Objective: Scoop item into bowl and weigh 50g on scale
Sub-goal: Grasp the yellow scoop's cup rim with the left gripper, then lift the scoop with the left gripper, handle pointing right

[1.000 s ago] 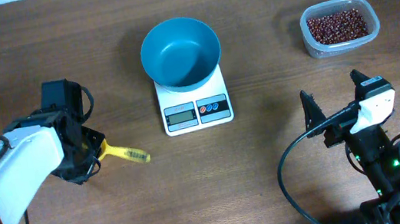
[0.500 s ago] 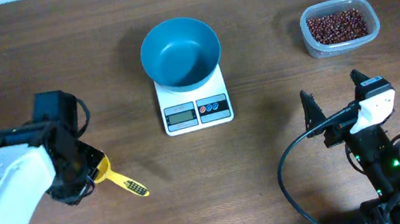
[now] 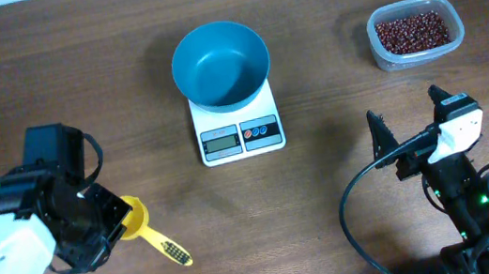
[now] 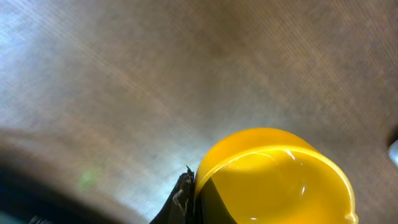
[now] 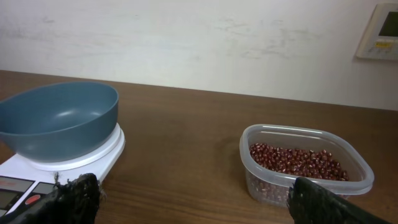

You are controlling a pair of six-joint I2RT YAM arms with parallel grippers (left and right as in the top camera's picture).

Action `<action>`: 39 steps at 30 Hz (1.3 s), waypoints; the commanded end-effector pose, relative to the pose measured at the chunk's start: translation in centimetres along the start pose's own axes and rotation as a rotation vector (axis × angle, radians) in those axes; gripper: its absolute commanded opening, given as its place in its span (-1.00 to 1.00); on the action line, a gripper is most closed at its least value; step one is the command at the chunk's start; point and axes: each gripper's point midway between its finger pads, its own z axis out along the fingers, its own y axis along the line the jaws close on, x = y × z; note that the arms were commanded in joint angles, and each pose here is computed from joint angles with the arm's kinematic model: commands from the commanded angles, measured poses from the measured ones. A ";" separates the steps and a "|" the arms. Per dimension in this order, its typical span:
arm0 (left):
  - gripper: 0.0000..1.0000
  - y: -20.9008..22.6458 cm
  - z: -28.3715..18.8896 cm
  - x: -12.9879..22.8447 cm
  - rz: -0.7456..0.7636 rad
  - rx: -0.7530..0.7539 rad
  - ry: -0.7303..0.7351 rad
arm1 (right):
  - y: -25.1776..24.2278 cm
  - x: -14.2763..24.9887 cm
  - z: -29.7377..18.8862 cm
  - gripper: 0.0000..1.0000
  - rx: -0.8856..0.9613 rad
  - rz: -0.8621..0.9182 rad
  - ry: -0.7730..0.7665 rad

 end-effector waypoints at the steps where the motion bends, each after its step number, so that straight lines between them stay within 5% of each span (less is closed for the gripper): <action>1: -1.00 -1.4 -4.6 -0.9 0.021 0.098 -0.080 | 0.1 0.3 0.0 0.97 -0.003 0.000 0.004; 8: -1.00 -1.6 -11.2 -1.3 0.021 0.220 -0.201 | 0.1 0.3 0.0 0.97 -0.003 0.000 0.004; 24: -1.00 -1.8 -14.7 1.7 0.015 0.444 -0.206 | 0.1 0.3 0.0 0.97 -0.003 0.000 0.004; 39: -1.00 -1.6 -14.5 2.6 -0.001 0.445 -0.158 | 0.2 0.6 0.1 0.97 -0.004 0.001 0.014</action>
